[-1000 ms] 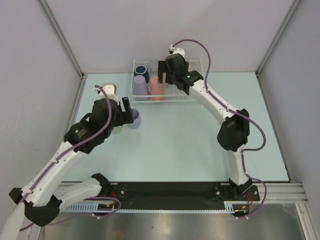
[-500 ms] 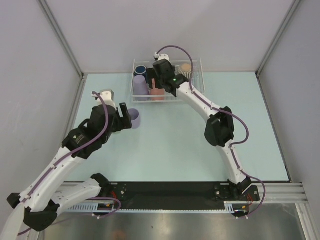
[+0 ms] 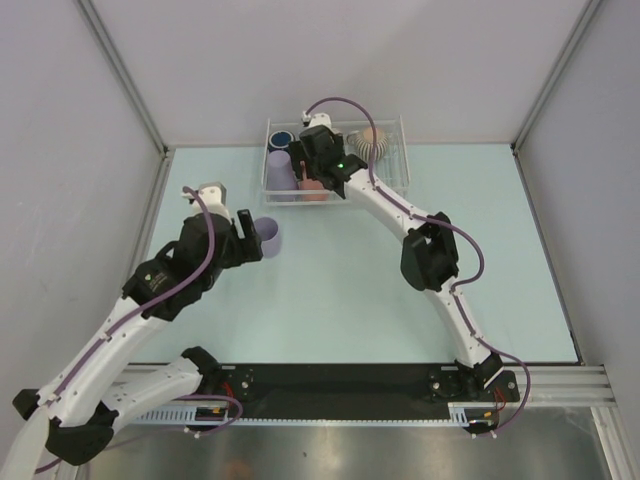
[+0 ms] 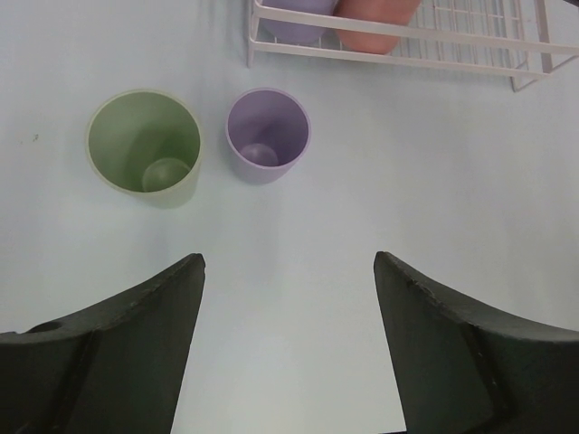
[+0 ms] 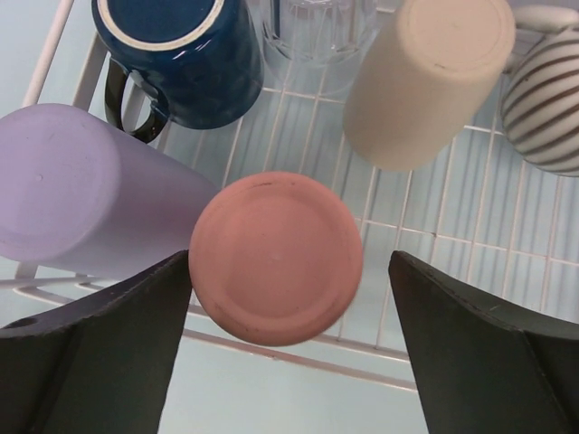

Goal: Unload the cups from the dish rack

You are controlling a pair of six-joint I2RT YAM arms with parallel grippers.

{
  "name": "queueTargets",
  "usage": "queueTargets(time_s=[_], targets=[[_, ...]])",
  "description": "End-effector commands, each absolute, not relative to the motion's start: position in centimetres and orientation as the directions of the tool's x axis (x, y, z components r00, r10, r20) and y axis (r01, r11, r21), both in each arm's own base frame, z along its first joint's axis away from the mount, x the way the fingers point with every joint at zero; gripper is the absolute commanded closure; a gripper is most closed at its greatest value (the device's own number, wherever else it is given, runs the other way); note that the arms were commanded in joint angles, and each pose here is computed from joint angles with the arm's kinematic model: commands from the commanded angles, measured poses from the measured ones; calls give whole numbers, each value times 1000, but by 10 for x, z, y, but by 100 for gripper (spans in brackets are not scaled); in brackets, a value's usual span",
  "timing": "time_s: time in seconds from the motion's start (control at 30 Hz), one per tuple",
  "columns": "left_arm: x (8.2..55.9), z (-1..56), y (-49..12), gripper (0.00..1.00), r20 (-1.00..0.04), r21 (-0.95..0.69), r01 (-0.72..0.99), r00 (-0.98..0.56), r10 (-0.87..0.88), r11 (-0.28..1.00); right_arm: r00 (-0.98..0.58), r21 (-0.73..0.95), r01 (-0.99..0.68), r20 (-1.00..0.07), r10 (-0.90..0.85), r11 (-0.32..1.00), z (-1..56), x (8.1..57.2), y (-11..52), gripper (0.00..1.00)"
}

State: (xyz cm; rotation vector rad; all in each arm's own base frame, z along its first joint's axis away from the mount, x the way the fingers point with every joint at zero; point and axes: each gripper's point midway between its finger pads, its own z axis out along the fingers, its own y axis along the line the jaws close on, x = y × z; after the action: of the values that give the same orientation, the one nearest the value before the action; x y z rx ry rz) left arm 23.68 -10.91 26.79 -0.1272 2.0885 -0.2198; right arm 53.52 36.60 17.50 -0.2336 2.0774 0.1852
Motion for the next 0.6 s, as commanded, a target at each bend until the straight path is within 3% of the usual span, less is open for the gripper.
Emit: queueTargets(time_s=[0.0,0.03,0.1,0.13,0.2,0.23,0.33,0.57], targets=[[230,267,-107,19,-842,-229,-4,-501,-200,973,-408,56,-244,-911,-50,968,195,548,379,10],[230,266,-106,19,-841,-228,-6,-503,-200,974,-409,58,-246,-911,-50,968,194,548,380,13],[230,265,-106,19,-840,-224,-6,-506,-196,975,-411,57,-246,-910,-51,968,192,548,381,31],[230,265,-107,19,-840,-225,-7,-506,-198,974,-412,57,-245,-910,-51,968,191,548,381,47],[230,263,-108,19,-837,-223,-6,-511,-195,975,-413,60,-244,-909,-48,968,191,548,381,59],[230,263,-107,19,-837,-224,-9,-511,-197,975,-416,59,-243,-908,-49,968,190,547,381,73],[231,263,-108,19,-837,-226,-9,-510,-199,974,-415,55,-243,-908,-53,968,193,545,380,100],[232,260,-110,19,-834,-231,-7,-514,-201,973,-396,13,-232,-915,-82,973,199,541,375,100]])
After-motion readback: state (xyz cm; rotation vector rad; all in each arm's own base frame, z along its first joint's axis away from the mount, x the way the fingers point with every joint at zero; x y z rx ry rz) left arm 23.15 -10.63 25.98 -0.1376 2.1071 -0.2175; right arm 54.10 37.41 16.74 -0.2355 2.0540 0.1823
